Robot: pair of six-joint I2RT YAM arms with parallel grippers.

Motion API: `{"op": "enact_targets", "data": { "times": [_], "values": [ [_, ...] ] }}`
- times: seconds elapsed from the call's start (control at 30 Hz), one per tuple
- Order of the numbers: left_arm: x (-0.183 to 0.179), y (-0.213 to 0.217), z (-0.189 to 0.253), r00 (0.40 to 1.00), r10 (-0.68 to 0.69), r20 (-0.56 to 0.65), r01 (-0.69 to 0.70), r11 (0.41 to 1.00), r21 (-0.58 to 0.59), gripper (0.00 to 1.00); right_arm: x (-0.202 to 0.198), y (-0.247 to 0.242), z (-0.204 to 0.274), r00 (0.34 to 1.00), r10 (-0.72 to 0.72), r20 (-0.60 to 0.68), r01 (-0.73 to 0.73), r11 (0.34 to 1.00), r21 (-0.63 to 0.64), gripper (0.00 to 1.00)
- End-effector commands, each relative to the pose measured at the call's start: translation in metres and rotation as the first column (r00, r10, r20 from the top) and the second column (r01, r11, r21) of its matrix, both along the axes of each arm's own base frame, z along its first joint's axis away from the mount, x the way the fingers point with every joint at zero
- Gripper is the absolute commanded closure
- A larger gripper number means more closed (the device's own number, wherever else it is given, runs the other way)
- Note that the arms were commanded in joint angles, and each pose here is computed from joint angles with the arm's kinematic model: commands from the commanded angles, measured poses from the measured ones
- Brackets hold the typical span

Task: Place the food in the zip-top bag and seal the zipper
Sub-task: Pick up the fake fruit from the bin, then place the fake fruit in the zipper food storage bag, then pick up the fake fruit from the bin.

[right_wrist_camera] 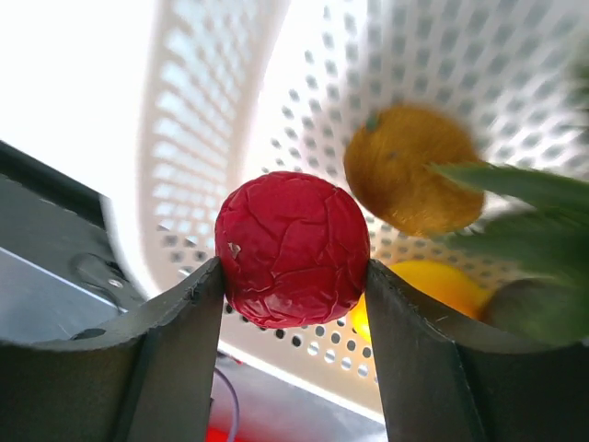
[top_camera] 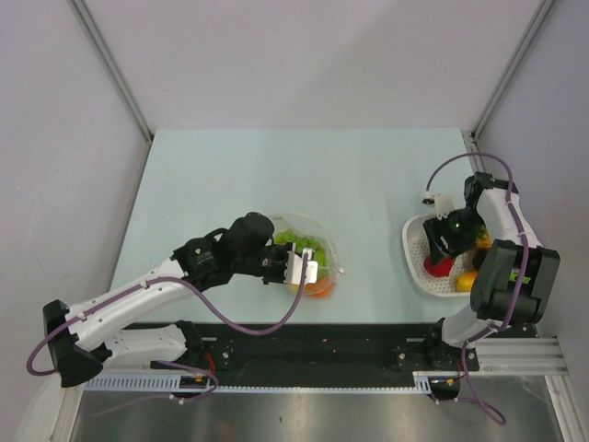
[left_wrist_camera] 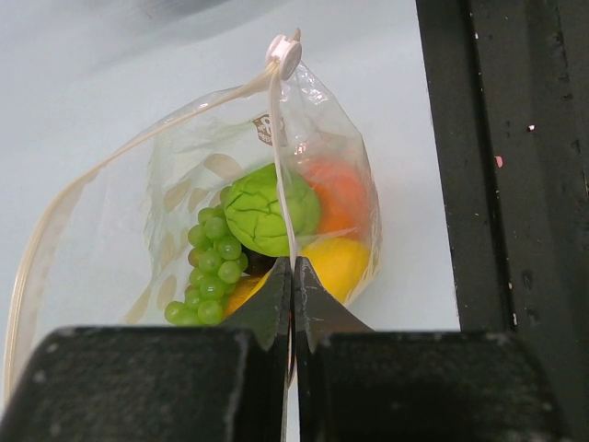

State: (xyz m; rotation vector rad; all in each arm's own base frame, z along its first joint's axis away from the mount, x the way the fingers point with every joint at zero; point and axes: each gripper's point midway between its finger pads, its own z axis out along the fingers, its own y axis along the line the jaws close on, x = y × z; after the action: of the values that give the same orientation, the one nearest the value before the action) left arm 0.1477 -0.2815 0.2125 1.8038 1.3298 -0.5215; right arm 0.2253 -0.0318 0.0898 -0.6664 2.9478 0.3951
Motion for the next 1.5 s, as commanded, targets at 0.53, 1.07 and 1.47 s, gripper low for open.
{"op": "enact_targets", "data": {
  "times": [0.53, 1.07, 1.47],
  "values": [
    [0.0, -0.012, 0.03, 0.995, -0.052, 0.083, 0.06, 0.993, -0.099, 1.0, 0.027, 0.282, 0.266, 0.741, 0.16, 0.653, -0.608, 0.571, 0.551, 0.66],
    [0.001, -0.011, 0.031, 0.997, -0.03, 0.071, 0.037, 0.994, -0.101, 1.0, 0.032, 0.292, 0.223, 0.727, 0.258, 0.636, -0.616, 0.653, 0.44, 0.0],
    [0.001, -0.013, 0.031, 0.998, -0.027, 0.059, 0.033, 0.994, -0.104, 1.0, 0.023, 0.05, 0.084, 0.883, 0.234, 0.406, -0.253, 0.967, -0.009, 0.07]
  ]
}}
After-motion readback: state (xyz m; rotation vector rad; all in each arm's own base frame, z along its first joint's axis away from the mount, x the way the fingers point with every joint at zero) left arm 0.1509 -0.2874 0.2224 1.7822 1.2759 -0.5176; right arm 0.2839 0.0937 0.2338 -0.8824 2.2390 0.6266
